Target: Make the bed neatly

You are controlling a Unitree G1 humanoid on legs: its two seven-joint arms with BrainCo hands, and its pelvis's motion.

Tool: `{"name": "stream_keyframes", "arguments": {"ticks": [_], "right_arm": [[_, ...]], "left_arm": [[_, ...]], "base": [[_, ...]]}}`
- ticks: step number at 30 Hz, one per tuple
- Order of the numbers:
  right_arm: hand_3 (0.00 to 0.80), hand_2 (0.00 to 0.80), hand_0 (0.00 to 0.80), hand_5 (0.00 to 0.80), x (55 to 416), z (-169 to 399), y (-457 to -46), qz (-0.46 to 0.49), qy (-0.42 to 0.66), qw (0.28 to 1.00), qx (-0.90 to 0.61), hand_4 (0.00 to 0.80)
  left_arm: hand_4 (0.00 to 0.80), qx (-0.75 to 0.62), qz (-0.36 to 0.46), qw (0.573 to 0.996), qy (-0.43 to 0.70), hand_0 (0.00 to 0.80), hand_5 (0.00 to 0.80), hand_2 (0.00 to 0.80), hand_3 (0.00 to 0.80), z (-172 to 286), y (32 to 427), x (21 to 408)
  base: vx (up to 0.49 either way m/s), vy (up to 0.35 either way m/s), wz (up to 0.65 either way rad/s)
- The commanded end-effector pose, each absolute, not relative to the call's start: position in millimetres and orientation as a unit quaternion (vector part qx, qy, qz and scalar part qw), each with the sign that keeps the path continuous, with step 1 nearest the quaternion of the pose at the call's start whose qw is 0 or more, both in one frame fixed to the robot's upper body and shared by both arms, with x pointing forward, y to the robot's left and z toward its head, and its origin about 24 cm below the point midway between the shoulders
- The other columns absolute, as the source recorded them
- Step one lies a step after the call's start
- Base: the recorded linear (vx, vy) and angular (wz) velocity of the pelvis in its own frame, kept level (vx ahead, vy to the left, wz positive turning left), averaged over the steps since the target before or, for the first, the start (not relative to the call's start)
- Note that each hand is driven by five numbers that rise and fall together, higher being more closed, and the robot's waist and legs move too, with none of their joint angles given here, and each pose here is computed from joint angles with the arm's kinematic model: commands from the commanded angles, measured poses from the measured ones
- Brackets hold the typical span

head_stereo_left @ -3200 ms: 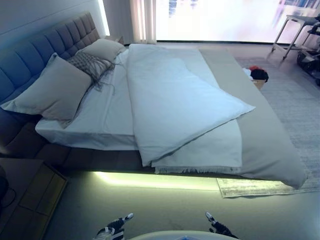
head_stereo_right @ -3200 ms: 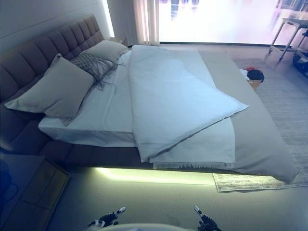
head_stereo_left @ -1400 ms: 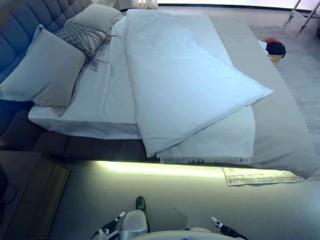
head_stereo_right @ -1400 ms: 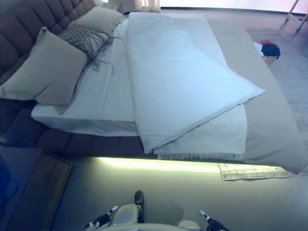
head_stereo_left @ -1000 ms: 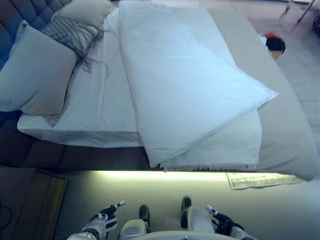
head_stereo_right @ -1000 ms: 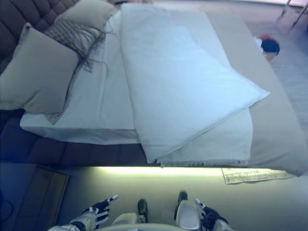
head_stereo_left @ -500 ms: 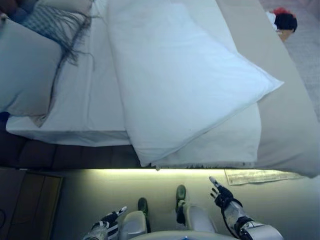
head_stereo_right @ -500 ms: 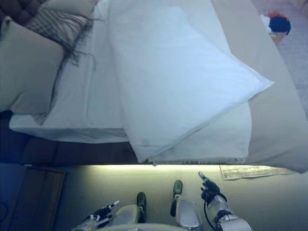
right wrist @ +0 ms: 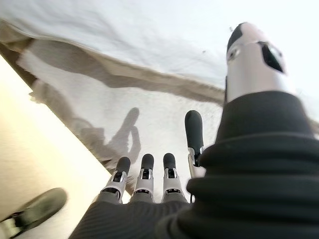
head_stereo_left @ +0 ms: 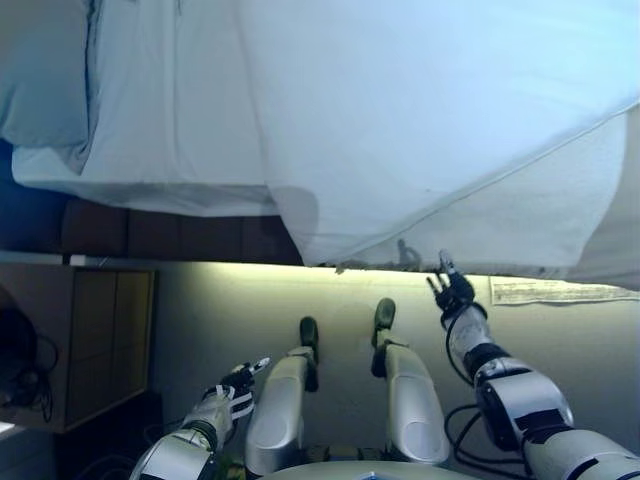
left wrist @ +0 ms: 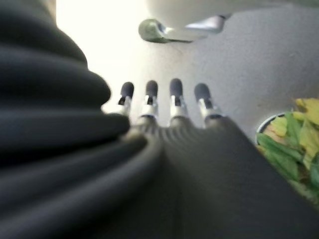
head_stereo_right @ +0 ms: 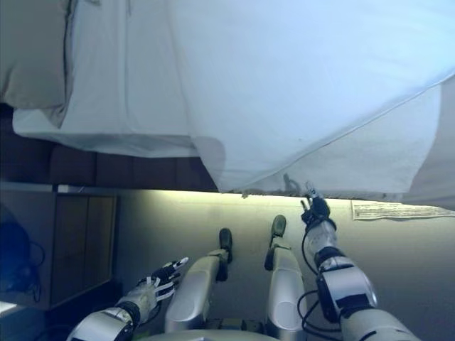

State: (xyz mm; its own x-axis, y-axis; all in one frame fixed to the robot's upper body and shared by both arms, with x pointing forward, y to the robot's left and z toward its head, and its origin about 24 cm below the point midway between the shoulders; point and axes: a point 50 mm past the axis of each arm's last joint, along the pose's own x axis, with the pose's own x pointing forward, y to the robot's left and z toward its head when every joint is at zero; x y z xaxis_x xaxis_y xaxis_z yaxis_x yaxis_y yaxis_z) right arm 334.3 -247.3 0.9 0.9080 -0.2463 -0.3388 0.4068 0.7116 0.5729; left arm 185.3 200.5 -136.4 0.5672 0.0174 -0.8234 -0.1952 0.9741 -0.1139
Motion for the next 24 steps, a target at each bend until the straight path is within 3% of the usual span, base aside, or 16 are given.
{"name": "stream_keyframes", "arguments": {"ticks": [1, 11, 24], "right_arm": [[0.000, 0.000, 0.000, 0.000, 348, 27, -257, -0.161, 0.086, 0.919, 0.349, 0.000], [0.000, 0.000, 0.000, 0.000, 380, 115, -282, -0.149, -0.004, 0.949, 0.280, 0.000], [0.000, 0.000, 0.000, 0.000, 387, 179, -299, -0.113, -0.046, 0.971, 0.204, 0.000]], "left_arm": [[0.000, -0.113, 0.053, 0.883, 0.452, 0.000, 0.000, 0.000, 0.000, -138, 197, 180], [0.000, -0.224, 0.116, 0.934, 0.252, 0.000, 0.000, 0.000, 0.000, -93, 201, 235], [0.000, -0.294, 0.113, 0.940, 0.127, 0.000, 0.000, 0.000, 0.000, -70, 218, 229]], "base": [[-0.063, 0.015, 0.01], [-0.002, -0.003, -0.02], [0.054, -0.032, 0.11]]}}
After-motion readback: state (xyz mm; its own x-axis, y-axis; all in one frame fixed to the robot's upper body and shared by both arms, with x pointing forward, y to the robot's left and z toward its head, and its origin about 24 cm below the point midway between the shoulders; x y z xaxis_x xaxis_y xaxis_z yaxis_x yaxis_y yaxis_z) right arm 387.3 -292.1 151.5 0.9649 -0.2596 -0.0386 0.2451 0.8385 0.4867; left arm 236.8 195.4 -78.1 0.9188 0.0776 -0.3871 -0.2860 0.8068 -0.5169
